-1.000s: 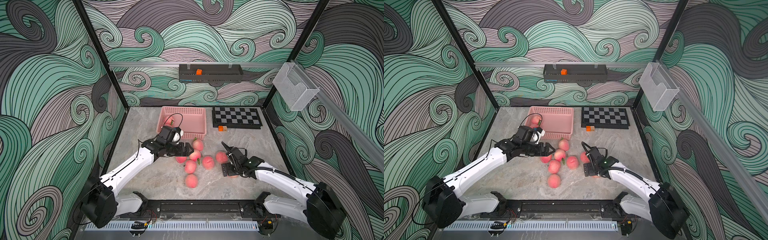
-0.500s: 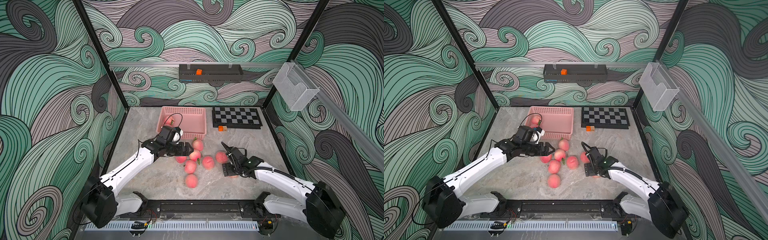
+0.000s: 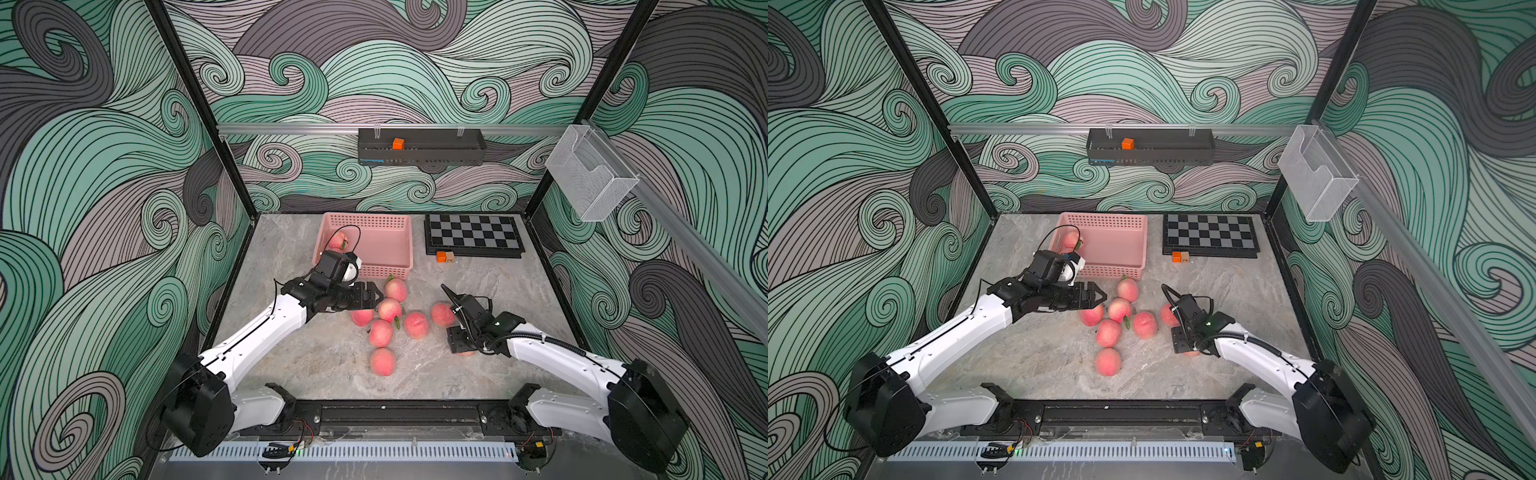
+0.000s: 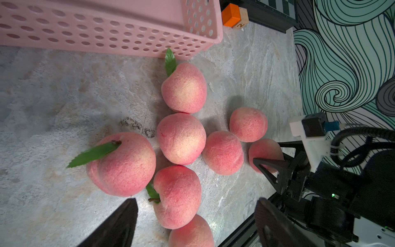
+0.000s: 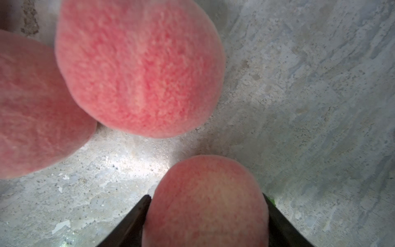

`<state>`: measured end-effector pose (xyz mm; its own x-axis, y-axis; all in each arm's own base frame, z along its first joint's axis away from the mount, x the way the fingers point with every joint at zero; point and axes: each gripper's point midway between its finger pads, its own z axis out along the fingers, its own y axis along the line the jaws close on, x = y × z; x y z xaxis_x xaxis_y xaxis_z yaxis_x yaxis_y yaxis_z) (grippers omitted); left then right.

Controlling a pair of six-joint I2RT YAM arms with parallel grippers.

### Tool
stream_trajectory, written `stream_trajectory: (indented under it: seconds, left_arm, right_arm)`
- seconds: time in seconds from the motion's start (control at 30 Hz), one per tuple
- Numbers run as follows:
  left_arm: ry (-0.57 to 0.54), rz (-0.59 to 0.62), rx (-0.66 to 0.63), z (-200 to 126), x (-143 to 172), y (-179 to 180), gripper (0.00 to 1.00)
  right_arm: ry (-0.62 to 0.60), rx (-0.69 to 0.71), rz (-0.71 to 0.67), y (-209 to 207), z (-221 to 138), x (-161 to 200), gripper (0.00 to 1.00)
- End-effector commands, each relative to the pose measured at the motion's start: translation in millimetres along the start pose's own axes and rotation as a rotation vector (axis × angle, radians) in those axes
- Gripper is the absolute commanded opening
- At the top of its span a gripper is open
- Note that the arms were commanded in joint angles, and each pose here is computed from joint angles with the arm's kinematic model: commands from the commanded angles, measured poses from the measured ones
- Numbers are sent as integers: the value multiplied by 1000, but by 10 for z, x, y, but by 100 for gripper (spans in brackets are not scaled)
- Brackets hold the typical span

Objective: Put the peaches into the basket
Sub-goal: Pick up the peach from the center of the board, then place the peach in the basket.

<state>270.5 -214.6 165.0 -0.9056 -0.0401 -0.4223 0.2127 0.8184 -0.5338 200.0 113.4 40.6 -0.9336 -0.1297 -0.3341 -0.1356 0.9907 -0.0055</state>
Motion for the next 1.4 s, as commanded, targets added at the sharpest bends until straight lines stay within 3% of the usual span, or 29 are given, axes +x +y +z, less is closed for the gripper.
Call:
stream_trajectory:
  seconds: [0.0,0.23,0.4,0.63,0.8,1.07,1.37]
  left_arm:
    - [0,-25,9,7,-24,27,87]
    - [7,-56,-9,53,-57,123,86]
    - [-2,-58,-24,49,-122,159,86]
    - [-28,-68,-23,57,-274,162,86]
    - [-38,-88,-35,71,-380,205,86]
    - [-59,-119,-60,29,-528,333,85]
    - [-64,-120,-95,-55,-617,454,85]
  right_arm:
    - [-26,-21,14,28,-42,-28,68]
    - [-41,-97,-27,190,-134,-62,68]
    - [-133,-155,-61,339,-449,-306,68]
    - [-289,-202,-191,661,-981,-993,69]
    - [-373,-213,-322,987,-1145,-1591,71]
    - [-420,-289,-419,1504,-1040,-2388,72]
    - [-383,-307,-457,1785,-460,-2922,72]
